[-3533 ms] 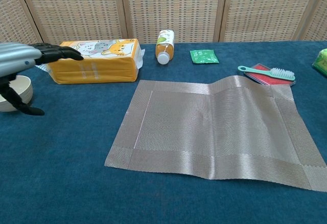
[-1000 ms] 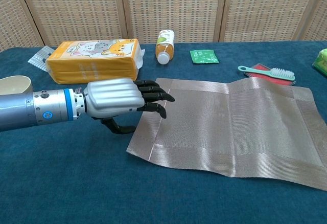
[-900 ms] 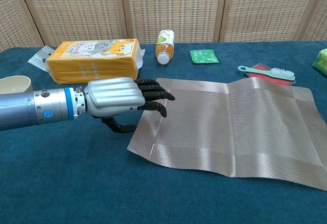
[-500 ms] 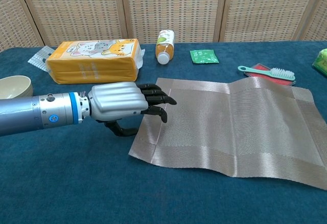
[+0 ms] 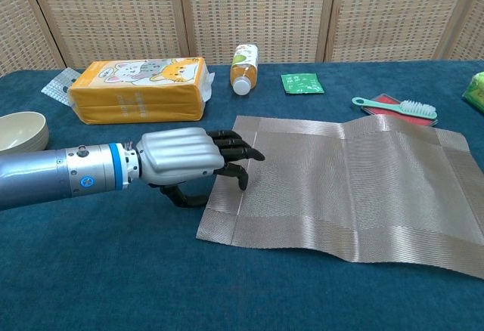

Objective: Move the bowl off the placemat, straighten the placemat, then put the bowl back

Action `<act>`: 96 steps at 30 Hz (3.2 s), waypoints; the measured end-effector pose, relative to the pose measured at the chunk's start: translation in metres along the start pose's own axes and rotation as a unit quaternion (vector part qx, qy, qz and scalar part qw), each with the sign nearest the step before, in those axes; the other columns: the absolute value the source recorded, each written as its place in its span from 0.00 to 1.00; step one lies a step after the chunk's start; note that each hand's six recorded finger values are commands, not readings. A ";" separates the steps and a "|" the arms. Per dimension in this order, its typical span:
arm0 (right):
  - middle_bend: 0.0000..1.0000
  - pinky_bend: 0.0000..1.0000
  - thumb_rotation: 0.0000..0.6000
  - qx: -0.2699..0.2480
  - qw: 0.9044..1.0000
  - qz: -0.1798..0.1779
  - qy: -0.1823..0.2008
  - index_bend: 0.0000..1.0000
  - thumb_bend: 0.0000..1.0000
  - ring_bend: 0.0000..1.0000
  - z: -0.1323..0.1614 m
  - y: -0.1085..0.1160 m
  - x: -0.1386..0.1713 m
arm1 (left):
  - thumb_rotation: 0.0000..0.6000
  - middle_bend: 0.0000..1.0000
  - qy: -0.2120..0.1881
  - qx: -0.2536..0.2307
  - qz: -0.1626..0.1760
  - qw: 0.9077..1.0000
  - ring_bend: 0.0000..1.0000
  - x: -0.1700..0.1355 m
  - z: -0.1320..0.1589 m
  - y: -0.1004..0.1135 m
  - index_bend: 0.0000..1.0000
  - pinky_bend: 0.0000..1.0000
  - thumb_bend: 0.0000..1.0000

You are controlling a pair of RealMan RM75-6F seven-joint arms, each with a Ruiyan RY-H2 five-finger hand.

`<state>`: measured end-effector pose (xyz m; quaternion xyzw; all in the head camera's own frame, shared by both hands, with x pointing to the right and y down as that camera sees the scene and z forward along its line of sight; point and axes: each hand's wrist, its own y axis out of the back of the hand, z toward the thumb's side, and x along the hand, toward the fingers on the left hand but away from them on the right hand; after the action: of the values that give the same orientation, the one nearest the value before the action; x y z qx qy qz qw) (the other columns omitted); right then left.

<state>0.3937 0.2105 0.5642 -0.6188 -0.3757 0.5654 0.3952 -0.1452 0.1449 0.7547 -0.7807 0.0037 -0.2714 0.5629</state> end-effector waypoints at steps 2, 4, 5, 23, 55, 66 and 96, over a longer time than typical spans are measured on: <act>0.00 0.00 1.00 -0.001 1.000 0.000 0.001 0.00 0.00 0.00 0.000 0.000 0.000 | 1.00 0.00 0.000 -0.001 0.001 1.000 0.00 0.000 0.001 0.000 0.30 0.00 0.48; 0.00 0.00 1.00 -0.001 1.000 0.000 0.001 0.00 0.00 0.00 0.000 0.000 0.000 | 1.00 0.00 0.000 -0.001 0.002 1.000 0.00 0.001 0.001 0.000 0.32 0.00 0.49; 0.00 0.00 1.00 -0.002 1.000 0.000 0.002 0.00 0.00 0.00 0.001 0.001 0.000 | 1.00 0.00 -0.001 -0.001 0.002 1.000 0.00 0.001 0.001 0.000 0.32 0.00 0.49; 0.00 0.00 1.00 -0.007 1.000 0.000 0.003 0.00 0.00 0.00 0.001 0.002 0.001 | 1.00 0.00 0.002 -0.008 0.007 1.000 0.00 0.004 0.003 0.001 0.46 0.00 0.53; 0.00 0.00 1.00 -0.015 1.000 -0.003 0.006 0.00 0.00 0.00 0.001 0.006 0.001 | 1.00 0.00 0.010 -0.046 0.037 0.998 0.00 -0.003 0.005 0.010 0.78 0.00 0.53; 0.00 0.00 1.00 -0.015 1.000 -0.007 0.008 0.00 0.00 0.00 0.002 0.009 0.003 | 1.00 0.00 0.025 -0.041 0.032 0.998 0.00 -0.033 0.011 0.006 0.78 0.00 0.53; 0.00 0.00 1.00 -0.015 1.000 -0.016 0.014 0.00 0.00 0.00 0.005 0.017 0.008 | 1.00 0.00 0.063 -0.002 -0.070 0.996 0.00 -0.146 0.042 -0.002 0.79 0.00 0.53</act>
<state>0.3901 0.2116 0.5452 -0.6267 -0.3882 0.5445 0.4000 -0.2522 0.2274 0.6858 -0.7617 -0.0150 -0.3585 0.5395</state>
